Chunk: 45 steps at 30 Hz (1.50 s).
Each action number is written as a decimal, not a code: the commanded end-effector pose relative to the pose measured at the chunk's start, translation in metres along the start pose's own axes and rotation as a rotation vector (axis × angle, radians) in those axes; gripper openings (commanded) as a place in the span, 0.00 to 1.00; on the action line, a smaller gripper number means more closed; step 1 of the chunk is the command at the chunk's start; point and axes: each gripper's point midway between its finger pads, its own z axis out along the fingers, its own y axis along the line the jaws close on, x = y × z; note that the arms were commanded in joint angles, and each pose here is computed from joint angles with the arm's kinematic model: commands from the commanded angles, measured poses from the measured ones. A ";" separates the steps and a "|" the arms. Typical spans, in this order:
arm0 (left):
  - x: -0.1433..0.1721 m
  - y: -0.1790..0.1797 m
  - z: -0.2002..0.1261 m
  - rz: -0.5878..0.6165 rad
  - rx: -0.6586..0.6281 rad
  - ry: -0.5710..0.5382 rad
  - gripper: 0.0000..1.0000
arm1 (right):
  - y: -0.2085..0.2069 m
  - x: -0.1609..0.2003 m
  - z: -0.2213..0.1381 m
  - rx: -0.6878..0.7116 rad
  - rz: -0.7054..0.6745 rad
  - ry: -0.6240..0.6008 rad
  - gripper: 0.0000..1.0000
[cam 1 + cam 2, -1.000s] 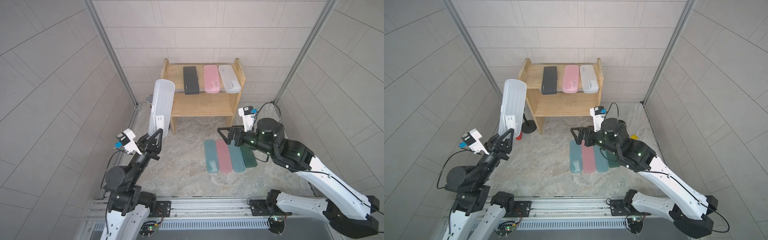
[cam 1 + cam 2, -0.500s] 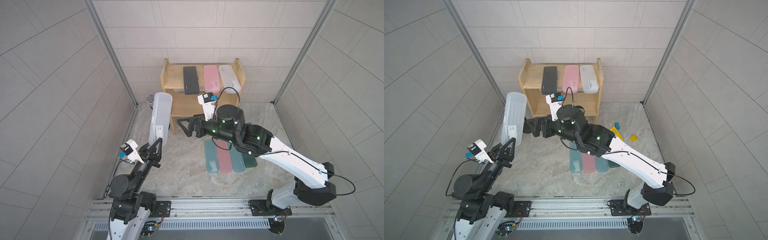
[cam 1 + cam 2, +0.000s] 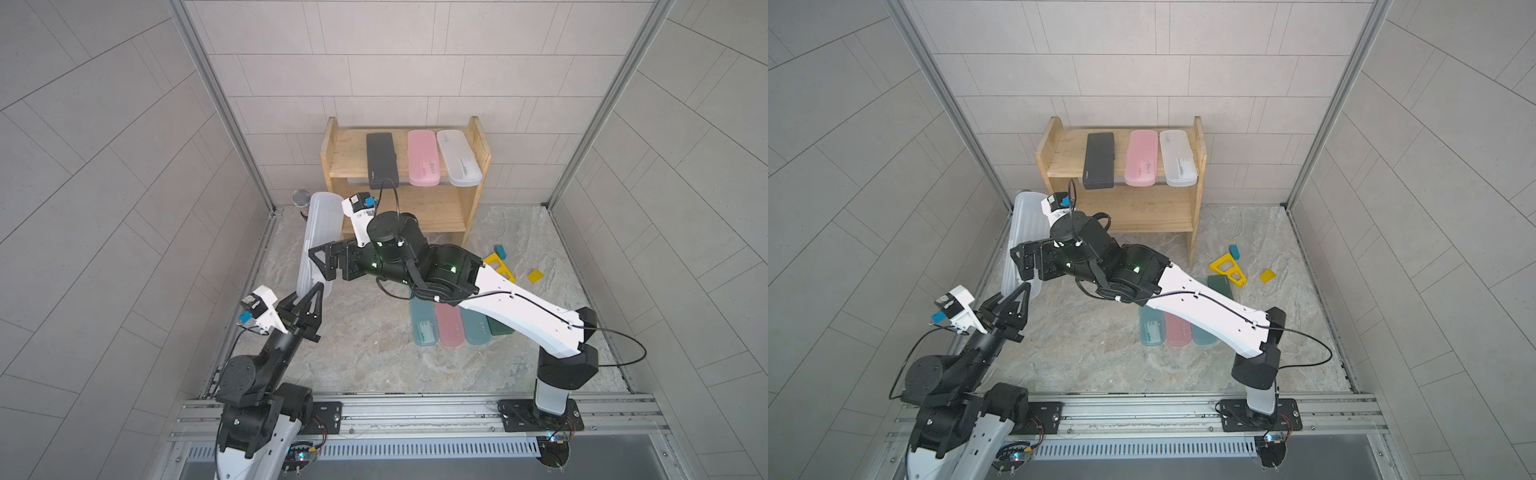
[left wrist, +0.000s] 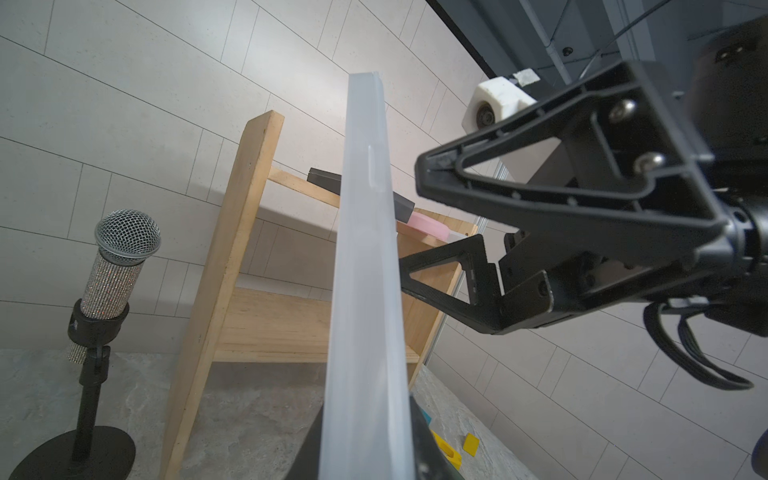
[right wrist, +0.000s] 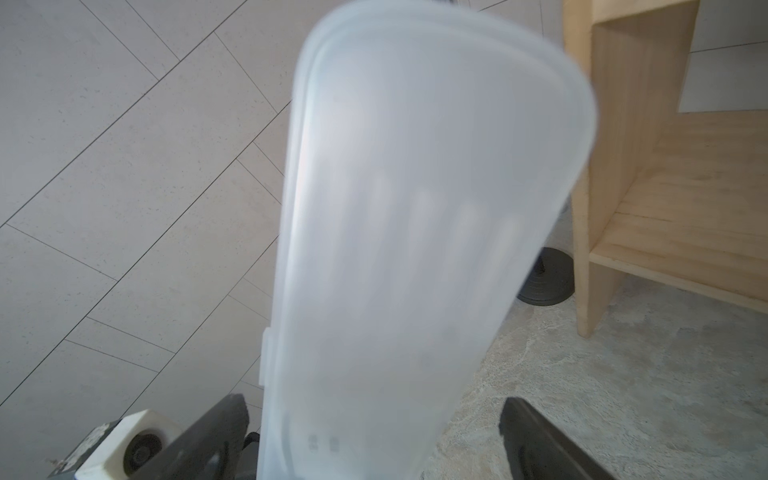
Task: Remove the pencil cases from the shelf
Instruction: Pick up the pencil case from the shelf, then place the pencil case at the center of the board.
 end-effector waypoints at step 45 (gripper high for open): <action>0.027 0.035 -0.001 -0.049 -0.223 0.200 1.00 | -0.208 0.175 -0.013 0.379 0.108 0.374 0.51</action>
